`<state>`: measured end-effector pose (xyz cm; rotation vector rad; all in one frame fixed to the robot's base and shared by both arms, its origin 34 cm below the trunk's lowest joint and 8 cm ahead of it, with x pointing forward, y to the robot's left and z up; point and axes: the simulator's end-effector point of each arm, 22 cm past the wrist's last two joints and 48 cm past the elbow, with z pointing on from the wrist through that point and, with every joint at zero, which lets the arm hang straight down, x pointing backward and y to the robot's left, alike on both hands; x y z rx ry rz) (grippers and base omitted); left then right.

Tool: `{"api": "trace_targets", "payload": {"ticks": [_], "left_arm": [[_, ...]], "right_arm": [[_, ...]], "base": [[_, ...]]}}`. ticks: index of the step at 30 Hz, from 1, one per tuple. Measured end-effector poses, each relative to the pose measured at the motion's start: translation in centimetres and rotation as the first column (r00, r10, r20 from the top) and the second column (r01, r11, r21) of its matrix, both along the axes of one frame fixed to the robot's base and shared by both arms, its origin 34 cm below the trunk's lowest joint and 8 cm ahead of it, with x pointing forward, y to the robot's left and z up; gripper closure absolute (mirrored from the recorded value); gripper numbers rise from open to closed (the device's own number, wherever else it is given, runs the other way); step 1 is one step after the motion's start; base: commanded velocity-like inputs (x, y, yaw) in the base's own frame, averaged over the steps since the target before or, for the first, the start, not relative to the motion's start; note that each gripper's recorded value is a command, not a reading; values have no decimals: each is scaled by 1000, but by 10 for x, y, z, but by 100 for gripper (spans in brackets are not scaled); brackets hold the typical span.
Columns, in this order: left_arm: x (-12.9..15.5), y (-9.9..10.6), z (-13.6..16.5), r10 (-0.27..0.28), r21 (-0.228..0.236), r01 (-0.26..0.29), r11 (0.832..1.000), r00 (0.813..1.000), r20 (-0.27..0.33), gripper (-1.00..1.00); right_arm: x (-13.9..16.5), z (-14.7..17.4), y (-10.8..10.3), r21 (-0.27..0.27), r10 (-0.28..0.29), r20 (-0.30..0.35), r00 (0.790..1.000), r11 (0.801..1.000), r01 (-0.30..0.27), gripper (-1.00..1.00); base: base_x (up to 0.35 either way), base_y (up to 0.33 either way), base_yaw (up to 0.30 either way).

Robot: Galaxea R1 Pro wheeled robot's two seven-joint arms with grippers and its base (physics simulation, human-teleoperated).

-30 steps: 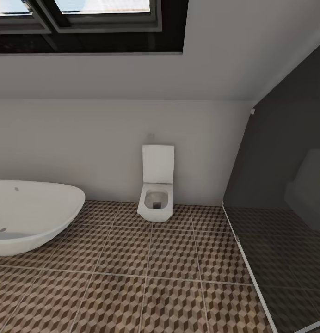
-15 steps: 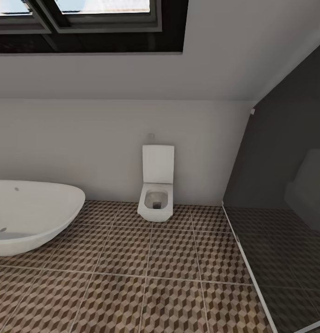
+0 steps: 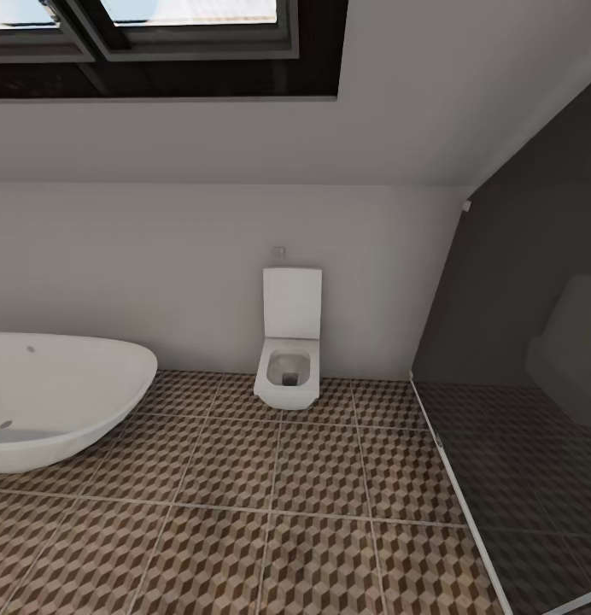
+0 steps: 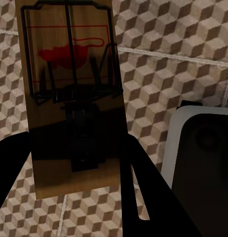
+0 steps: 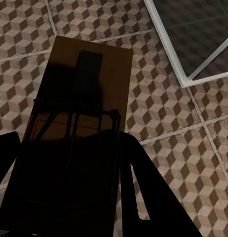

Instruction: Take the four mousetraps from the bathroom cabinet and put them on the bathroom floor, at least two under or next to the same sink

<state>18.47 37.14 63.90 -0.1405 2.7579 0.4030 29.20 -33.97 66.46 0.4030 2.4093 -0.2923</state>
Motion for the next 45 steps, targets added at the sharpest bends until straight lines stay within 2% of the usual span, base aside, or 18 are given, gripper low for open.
{"api": "trace_targets", "payload": {"ticks": [45], "left_arm": [[0, 0, 0, 0, 0, 0, 1000, 1000, 0, 100]], "right_arm": [[0, 0, 0, 0, 0, 0, 1000, 1000, 0, 100]], "base": [[0, 0, 0]]}}
